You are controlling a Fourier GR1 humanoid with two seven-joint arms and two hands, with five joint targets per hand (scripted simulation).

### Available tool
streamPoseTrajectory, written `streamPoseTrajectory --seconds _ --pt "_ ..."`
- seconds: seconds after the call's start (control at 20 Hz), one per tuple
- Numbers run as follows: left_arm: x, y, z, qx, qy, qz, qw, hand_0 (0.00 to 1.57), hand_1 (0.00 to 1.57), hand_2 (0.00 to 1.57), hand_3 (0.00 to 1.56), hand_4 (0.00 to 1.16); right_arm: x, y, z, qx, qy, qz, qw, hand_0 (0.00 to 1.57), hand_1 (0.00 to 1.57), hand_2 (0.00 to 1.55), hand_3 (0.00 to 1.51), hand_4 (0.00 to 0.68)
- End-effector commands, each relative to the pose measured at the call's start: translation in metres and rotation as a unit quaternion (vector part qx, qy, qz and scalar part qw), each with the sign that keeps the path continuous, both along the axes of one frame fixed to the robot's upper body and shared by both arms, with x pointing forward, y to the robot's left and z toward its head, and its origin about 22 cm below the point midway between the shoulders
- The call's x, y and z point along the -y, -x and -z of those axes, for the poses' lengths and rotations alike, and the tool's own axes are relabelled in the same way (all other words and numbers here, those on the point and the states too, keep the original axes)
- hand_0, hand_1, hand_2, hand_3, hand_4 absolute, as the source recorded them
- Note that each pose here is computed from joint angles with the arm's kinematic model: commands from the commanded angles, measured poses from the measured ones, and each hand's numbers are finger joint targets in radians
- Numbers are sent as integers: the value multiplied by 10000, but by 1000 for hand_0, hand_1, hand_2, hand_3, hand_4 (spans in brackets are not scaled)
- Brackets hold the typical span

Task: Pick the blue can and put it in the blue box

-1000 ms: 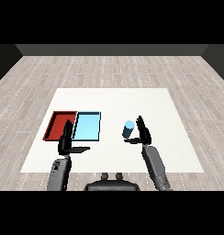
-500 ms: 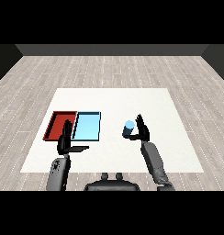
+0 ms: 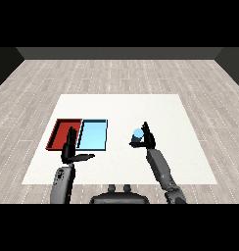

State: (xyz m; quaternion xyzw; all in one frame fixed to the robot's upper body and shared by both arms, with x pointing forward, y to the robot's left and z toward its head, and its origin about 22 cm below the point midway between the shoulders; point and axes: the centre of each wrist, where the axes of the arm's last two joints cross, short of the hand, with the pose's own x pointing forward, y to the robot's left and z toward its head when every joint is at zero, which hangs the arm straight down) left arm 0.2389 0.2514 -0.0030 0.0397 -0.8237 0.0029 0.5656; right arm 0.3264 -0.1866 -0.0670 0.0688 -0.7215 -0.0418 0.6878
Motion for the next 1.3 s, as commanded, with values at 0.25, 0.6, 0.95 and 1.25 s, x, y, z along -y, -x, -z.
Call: streamPoseTrajectory --seconds 0.25,0.6,0.95,1.25 --pt "-60 53 -7 -7 -12 -8 10000 0 0 0 0 0 39 -135 20 -48 -185 -70 9998 0 0 0 0 0" --pt "-19 50 -47 32 -53 -40 10000 0 0 0 0 0 -209 -142 102 -11 -154 8 9999 0 0 0 0 0" --pt "-155 197 37 -45 -53 -24 10000 0 0 0 0 0 -145 -184 0 -166 -97 -15 9998 0 0 0 0 0" --pt "30 27 -32 54 171 47 9998 0 0 0 0 0 -162 -152 135 -469 398 521 9967 1380 1380 1405 1390 417"
